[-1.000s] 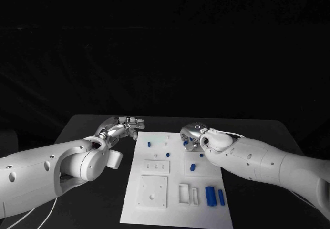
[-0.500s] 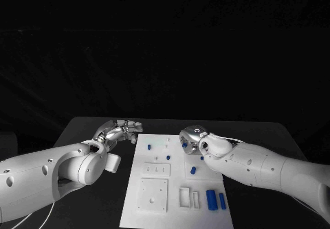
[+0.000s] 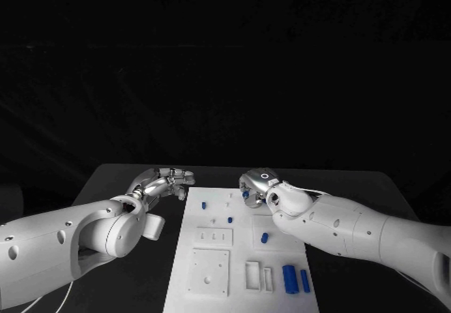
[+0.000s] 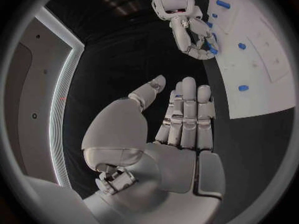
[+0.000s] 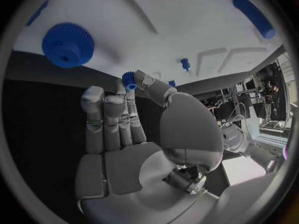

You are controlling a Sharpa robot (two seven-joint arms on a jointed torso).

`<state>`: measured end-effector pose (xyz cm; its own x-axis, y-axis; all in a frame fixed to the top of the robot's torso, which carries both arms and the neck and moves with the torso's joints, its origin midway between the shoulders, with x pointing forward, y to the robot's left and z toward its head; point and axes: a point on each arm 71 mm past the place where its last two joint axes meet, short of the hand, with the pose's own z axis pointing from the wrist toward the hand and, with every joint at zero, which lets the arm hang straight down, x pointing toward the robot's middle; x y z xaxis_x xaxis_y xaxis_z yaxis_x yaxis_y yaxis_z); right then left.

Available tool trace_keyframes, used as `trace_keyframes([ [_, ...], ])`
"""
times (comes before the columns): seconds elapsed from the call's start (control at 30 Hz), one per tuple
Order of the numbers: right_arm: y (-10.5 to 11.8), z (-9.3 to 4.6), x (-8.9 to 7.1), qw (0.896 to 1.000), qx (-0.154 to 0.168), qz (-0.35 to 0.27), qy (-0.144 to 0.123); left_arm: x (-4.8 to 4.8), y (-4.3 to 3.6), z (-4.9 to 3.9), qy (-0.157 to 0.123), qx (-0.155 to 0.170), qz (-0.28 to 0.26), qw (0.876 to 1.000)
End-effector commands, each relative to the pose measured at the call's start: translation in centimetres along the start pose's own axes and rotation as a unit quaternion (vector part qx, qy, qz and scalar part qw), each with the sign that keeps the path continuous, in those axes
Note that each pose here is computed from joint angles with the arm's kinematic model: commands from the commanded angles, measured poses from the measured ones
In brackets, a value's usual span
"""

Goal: Assemble the parts on the task board

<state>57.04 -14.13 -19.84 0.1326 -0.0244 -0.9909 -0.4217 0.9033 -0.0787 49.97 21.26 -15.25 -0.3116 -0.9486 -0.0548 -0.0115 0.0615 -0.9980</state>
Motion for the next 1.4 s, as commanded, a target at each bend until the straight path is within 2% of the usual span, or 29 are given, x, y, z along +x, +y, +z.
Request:
trace_keyframes([
  [0.03,0.2,0.3,-0.6,0.999,0.008,-0.008,-0.032,0.28,-0.26,0.09,0.006,0.006,0.0,1.0],
  [0.57,2.5,2.1,-0.7,0.999,-0.002,-0.01,-0.037,0.86,-0.37,0.57,0.011,0.008,0.001,1.0],
  [1.4,3.1,2.5,-0.1,1.0,-0.004,-0.013,-0.02,1.21,-1.09,0.77,0.016,0.016,0.005,1.0],
])
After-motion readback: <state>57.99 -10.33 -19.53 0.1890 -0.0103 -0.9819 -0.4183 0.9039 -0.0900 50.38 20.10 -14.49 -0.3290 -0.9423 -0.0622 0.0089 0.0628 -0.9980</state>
